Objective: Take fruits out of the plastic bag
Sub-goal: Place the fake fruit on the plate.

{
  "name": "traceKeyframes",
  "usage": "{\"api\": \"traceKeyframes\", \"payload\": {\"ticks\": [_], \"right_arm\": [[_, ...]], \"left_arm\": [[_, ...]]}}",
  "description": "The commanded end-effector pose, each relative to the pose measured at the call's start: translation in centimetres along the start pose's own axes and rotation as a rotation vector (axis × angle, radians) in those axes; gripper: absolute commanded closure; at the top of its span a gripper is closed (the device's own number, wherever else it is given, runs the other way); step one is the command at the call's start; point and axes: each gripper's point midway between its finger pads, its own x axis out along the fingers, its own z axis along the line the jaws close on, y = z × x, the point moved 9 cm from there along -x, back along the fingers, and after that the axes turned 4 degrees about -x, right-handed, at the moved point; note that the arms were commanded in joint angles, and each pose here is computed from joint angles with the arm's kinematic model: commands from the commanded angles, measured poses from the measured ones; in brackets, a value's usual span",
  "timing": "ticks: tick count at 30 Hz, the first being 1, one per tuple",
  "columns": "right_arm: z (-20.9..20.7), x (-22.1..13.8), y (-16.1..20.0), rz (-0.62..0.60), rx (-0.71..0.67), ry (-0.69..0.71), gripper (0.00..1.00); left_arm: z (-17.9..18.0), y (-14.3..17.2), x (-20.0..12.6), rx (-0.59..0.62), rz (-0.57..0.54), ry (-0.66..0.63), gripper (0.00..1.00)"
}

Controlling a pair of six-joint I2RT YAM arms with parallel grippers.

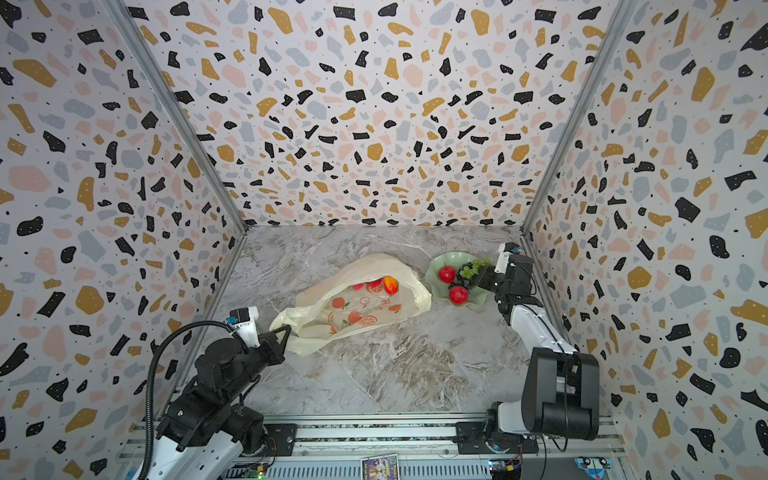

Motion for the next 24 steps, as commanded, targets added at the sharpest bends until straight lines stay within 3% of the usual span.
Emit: {"api": "traceKeyframes", "payload": {"ticks": [1, 6, 14, 24], "right_arm": [[1.3, 0.6, -1.7, -0.043, 0.018, -0.135, 0.95], [1.4, 2.0, -1.6, -0.01, -0.002, -0.138, 0.95], [4.5, 4.4, -3.6, 0.027, -0.196, -0.034, 0.92], [3.7, 9.2, -3.0, 0.174, -0.232, 0.041, 0.85]], "left_arm": [[-0.5, -0.6, -0.3, 0.012, -0.041, 0.025, 0.98], [-0.5, -0.7, -0.3, 0.012, -0.049, 0.027, 0.98], [-0.5, -0.7, -0.1, 0.016, -0.05, 0.021, 0.98], [-0.5, -0.8, -0.2, 0.014, -0.053, 0.018, 0.98]]}}
